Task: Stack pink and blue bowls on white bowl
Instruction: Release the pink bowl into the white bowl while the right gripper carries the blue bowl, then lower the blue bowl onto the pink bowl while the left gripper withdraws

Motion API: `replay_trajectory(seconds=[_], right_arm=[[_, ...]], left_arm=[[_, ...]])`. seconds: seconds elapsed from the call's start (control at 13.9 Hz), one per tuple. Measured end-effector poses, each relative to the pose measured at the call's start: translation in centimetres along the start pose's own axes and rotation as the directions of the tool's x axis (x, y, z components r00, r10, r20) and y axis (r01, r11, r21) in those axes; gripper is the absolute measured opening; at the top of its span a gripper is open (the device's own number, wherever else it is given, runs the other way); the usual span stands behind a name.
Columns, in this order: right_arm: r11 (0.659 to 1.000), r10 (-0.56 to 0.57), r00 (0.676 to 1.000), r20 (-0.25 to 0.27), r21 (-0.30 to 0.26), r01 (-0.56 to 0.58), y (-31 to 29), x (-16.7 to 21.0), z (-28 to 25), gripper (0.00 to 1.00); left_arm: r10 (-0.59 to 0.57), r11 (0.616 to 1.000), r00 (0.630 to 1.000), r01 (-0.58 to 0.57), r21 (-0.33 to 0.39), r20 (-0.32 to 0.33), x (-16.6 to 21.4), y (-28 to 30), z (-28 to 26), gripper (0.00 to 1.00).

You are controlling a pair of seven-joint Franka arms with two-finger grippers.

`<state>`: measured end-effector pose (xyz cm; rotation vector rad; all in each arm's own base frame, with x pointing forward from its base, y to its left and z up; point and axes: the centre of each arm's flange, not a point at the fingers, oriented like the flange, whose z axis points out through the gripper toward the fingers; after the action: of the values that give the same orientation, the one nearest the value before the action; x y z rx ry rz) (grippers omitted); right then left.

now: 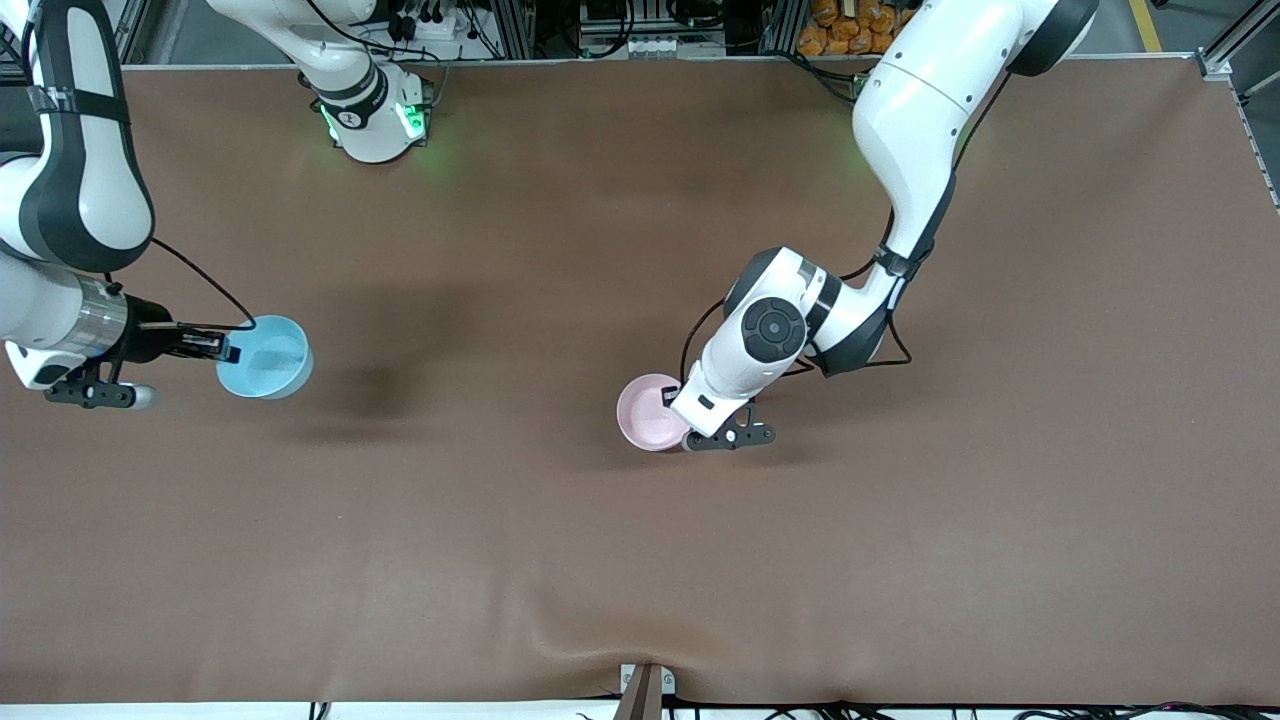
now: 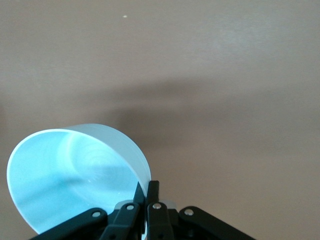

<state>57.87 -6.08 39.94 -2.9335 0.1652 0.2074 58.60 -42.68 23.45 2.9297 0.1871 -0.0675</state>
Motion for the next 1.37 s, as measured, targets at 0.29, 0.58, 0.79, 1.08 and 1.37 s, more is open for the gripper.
replay_trajectory(seconds=[0.29, 0.58, 0.79, 1.08, 1.37], right_arm=[[0.997, 0.012, 1.0, 0.008, 0.076, -0.013, -5.2, 0.1, 1.0, 0.03], [0.996, 0.025, 1.0, -0.006, 0.092, -0.024, -10.3, 0.1, 1.9, 0.03], [0.993, 0.045, 0.999, -0.012, 0.113, -0.044, -12.1, 0.1, 2.4, 0.03], [0.991, 0.076, 0.997, -0.033, 0.116, -0.072, -14.9, 0.1, 3.2, 0.03], [0.98, 0.122, 0.992, -0.023, 0.162, -0.116, -17.3, 0.3, 5.0, 0.03]], left_arm=[[-0.001, 1.0, 1.0, 0.001, -0.004, -0.005, 0.1, -0.1, 0.4, 0.18], [-0.001, 1.0, 1.0, 0.001, -0.015, -0.017, 0.3, 0.2, 0.0, 0.59], [0.006, 1.0, 0.999, -0.007, -0.019, -0.051, 1.2, 0.3, -1.6, 0.88], [0.03, 0.998, 0.993, -0.023, 0.064, -0.113, 4.0, -2.4, -7.9, 1.0], [-0.03, 0.995, 0.989, 0.044, 0.094, -0.144, 6.6, -6.7, -14.6, 1.0]])
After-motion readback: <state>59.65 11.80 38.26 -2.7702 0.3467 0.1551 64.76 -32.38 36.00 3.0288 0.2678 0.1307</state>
